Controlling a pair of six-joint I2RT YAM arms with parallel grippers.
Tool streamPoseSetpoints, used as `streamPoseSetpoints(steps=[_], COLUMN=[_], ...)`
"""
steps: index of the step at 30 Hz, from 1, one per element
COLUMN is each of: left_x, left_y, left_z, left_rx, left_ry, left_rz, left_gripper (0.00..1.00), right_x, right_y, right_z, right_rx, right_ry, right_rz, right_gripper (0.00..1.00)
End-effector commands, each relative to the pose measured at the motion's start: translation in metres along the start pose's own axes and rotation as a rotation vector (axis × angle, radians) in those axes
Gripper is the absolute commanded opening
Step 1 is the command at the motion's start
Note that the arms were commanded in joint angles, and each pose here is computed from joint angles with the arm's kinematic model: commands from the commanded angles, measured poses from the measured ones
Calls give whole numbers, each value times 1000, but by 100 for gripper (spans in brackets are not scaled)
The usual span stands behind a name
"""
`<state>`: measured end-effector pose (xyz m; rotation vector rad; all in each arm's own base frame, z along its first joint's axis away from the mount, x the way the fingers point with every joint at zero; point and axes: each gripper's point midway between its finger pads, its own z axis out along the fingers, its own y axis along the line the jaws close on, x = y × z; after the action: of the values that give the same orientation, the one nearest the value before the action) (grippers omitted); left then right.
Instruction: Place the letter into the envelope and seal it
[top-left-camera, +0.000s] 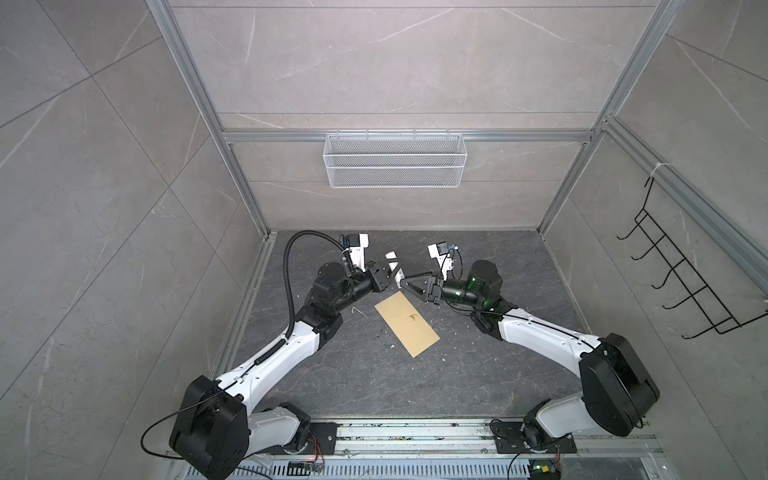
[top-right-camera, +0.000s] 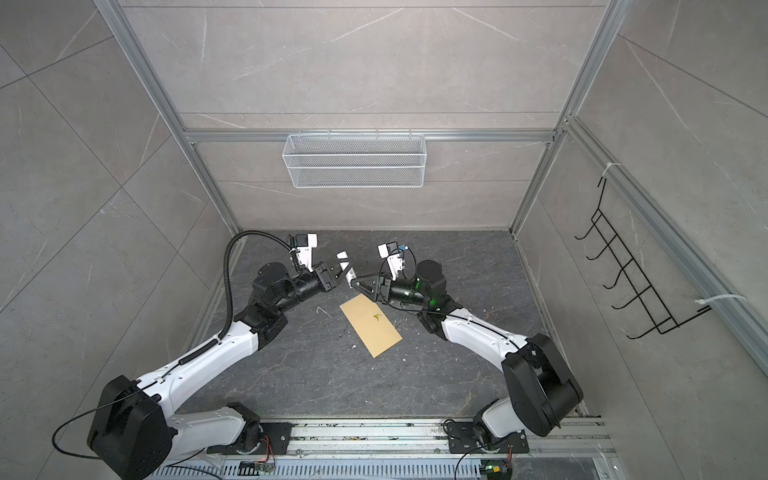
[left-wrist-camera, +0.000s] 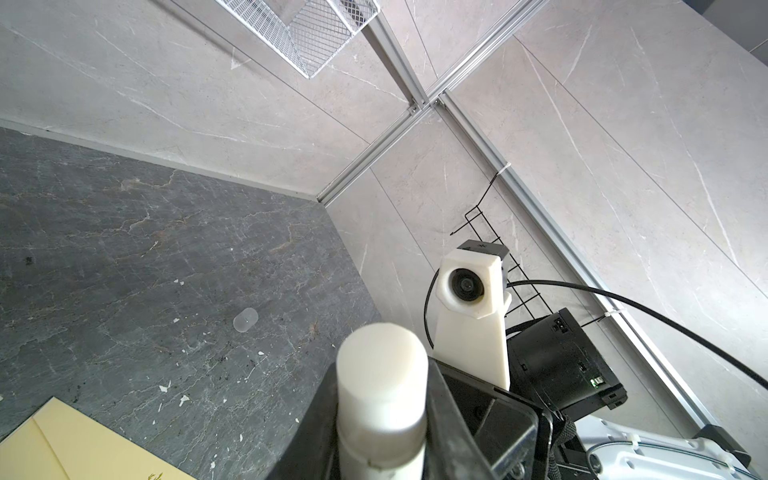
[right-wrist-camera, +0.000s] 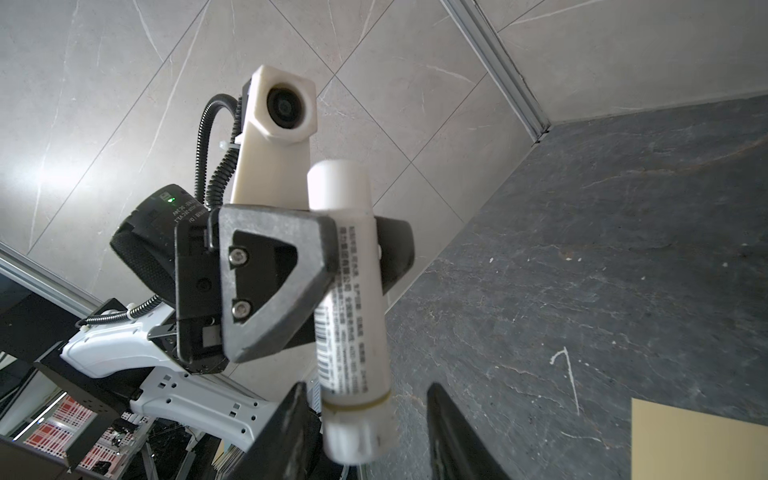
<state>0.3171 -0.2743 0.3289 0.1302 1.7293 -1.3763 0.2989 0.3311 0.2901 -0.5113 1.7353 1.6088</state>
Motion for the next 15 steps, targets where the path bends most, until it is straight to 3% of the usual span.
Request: streamPoseSetpoints(steps=[1,6,15], left_x=[-19,-18,-16], left_y=[-21,-20,-16], left_z=[-1,0,2], left_rx=[68,68,60], left_ry=[-62,-61,-57], left_rz=[34,29,18], left_gripper=[0,0,0], right_x=[-7,-8,-12], right_y=[10,12,14], right_z=[3,4,5], right_rx=[-49,-55,-52], right_ry=[-12,-14,-30], right_rz=[-21,-21,-19], right_gripper=[45,39,20])
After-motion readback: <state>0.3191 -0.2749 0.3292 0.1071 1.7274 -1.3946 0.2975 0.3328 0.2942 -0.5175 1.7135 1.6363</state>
